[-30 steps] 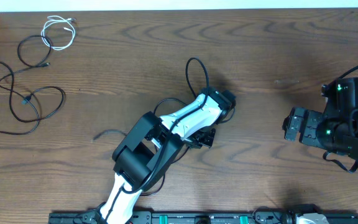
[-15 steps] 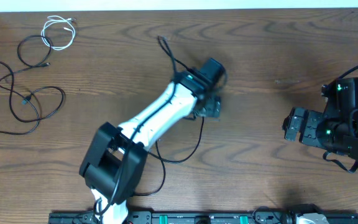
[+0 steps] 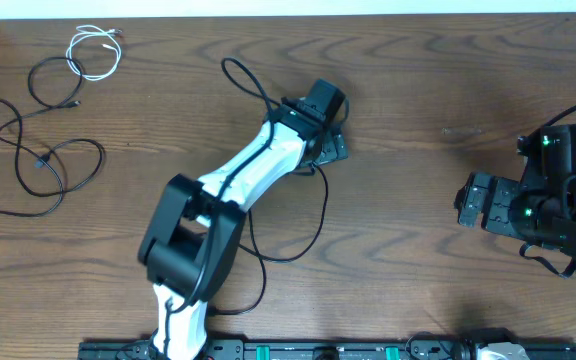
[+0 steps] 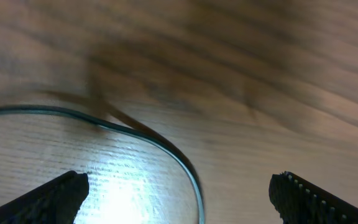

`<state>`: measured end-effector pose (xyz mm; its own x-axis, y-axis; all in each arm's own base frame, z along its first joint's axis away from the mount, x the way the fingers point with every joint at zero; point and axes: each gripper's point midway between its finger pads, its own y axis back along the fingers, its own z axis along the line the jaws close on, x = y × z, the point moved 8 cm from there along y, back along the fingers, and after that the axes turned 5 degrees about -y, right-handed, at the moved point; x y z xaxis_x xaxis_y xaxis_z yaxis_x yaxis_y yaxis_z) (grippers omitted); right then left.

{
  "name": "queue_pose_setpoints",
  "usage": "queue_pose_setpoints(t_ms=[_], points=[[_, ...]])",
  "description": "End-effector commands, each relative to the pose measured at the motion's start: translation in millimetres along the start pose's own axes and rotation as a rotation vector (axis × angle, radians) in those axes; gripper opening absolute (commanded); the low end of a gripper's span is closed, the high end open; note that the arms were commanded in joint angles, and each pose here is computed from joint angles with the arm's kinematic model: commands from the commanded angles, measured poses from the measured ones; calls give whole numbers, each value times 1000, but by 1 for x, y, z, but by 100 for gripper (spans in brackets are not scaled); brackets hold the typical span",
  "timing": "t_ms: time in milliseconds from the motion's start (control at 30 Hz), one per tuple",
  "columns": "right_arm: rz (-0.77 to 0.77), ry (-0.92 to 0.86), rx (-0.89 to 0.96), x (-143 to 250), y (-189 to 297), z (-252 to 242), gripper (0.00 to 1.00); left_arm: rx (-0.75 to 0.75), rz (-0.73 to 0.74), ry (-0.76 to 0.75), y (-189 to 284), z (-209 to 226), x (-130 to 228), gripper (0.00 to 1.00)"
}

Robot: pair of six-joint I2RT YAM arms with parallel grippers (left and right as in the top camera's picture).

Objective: Untangle cables

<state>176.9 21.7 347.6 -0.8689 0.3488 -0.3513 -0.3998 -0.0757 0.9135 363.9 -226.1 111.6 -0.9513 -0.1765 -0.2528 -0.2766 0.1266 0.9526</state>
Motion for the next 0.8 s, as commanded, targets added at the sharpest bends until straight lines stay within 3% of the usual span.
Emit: queue_pose_setpoints(t_ms=[0,233,367,533,633,767], points=[[-6,-12,5,-1,1,-1,99,-97,-1,100,-22,12,2,97],[-6,-12,5,-1,1,-1,99,-242,-34,86,-23,29,3,96],[-6,-12,5,-1,1,-1,99,-330,-52,47,-20,39,4,83],[-6,-12,5,-1,1,-1,99,-345,-31,-9,-20,42,6,79],[-6,-12,5,-1,1,-1,99,-350,-10,-11,-19,43,9,69],[-6,-12,5,-1,1,-1,99,-271,58,39,-21,37,15,69]])
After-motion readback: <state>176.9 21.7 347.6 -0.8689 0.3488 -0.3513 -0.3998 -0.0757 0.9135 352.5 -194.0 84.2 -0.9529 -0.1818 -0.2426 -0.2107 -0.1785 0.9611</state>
